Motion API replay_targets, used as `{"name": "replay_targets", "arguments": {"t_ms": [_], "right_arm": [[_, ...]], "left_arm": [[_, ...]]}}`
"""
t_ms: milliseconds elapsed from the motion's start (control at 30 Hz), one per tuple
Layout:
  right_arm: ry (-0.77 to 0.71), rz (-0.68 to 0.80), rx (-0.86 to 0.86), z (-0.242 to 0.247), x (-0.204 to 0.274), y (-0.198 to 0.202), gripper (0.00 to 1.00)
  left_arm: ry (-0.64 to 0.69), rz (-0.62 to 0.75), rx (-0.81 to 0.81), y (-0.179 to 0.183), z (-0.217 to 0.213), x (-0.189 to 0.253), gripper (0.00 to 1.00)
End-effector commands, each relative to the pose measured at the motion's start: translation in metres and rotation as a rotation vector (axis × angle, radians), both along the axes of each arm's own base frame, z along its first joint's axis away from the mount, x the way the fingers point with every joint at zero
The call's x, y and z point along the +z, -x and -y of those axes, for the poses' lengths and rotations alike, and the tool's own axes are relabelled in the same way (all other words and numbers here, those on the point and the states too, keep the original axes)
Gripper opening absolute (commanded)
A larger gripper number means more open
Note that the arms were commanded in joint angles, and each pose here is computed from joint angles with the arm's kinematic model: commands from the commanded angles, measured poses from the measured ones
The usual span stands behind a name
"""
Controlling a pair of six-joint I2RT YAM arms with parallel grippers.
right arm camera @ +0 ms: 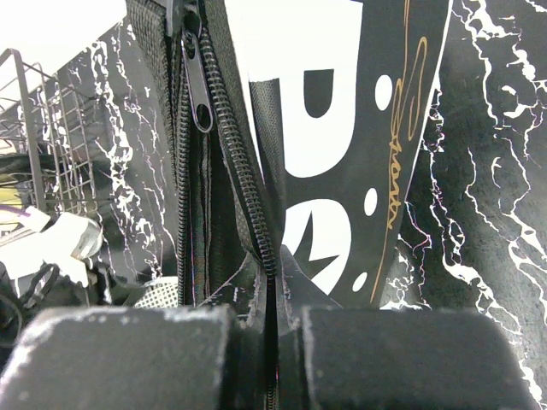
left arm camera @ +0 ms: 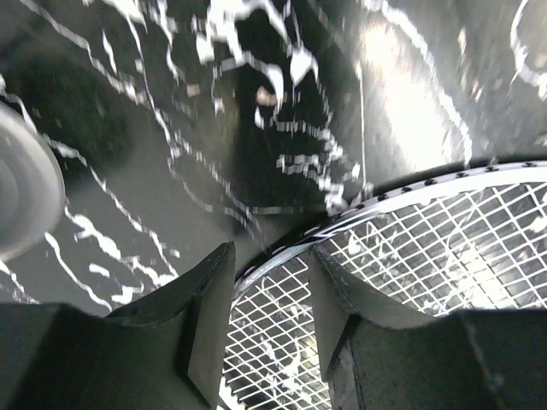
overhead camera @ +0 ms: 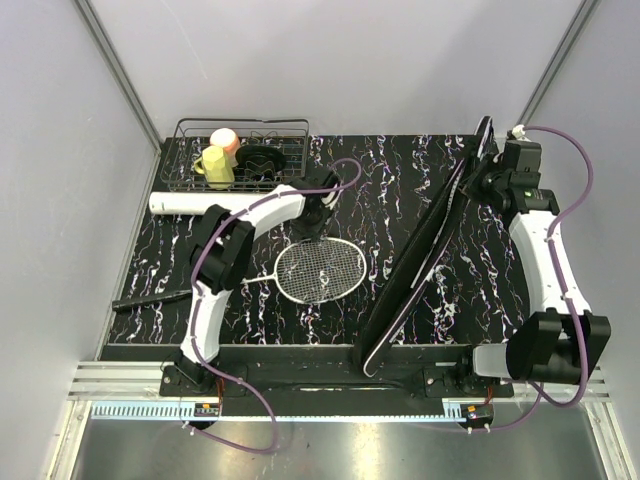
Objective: Pack up the badminton gear
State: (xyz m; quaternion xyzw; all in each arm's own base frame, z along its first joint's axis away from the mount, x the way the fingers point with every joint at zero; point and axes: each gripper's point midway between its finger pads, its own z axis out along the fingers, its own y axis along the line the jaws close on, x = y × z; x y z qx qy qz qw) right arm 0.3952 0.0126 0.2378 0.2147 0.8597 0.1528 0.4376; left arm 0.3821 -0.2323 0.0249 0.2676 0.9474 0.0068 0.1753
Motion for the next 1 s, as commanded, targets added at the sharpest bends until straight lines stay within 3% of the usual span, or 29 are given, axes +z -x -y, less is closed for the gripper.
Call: {"name": "replay_targets", "arguments": {"t_ms": [0,100,133,200,267,300,400,533,733,967], "right_arm": [[-0.023,0.109,-0.001,-0.004,0.039,0.009,0.00],[-0.020,0.107,-0.001,-0.004,0.038,0.011,0.00],[-0.018,0.104,-0.001,-0.004,0.037,0.012,0.00],[-0.014,0.103,0.001,-0.004,0.036,0.012,0.00],[-0.015,0.105,0.008,-0.005,0.036,0.012,0.00],[-0.015,0.110,0.012,-0.005,0.036,0.012,0.00],[-0.024,0.121,0.027,-0.008,0.035,0.009,0.00],[-0.041,0.105,0.052,-0.013,0.029,0.003,0.00],[-0.044,0.111,0.064,-0.014,0.029,0.002,0.00],[-0.047,0.107,0.077,-0.017,0.024,0.004,0.00]], "left_arm": [[0.126,0.023,0.036,-0.028,0.026,0.013,0.44],[0.254,0.077,0.068,-0.043,0.039,0.056,0.49],[0.289,0.095,0.083,-0.044,0.041,0.068,0.58],[0.337,0.160,0.084,-0.041,0.037,0.107,0.66],[0.317,0.179,0.075,-0.029,0.023,0.118,0.75],[0.331,0.222,0.070,-0.021,0.015,0.142,0.78],[0.298,0.229,0.065,0.012,-0.016,0.148,0.84],[0.134,0.184,0.069,0.056,-0.066,0.109,0.87],[-0.147,0.119,0.073,0.084,-0.124,0.058,0.85],[-0.179,0.047,0.006,0.090,-0.125,0.024,0.81]]}}
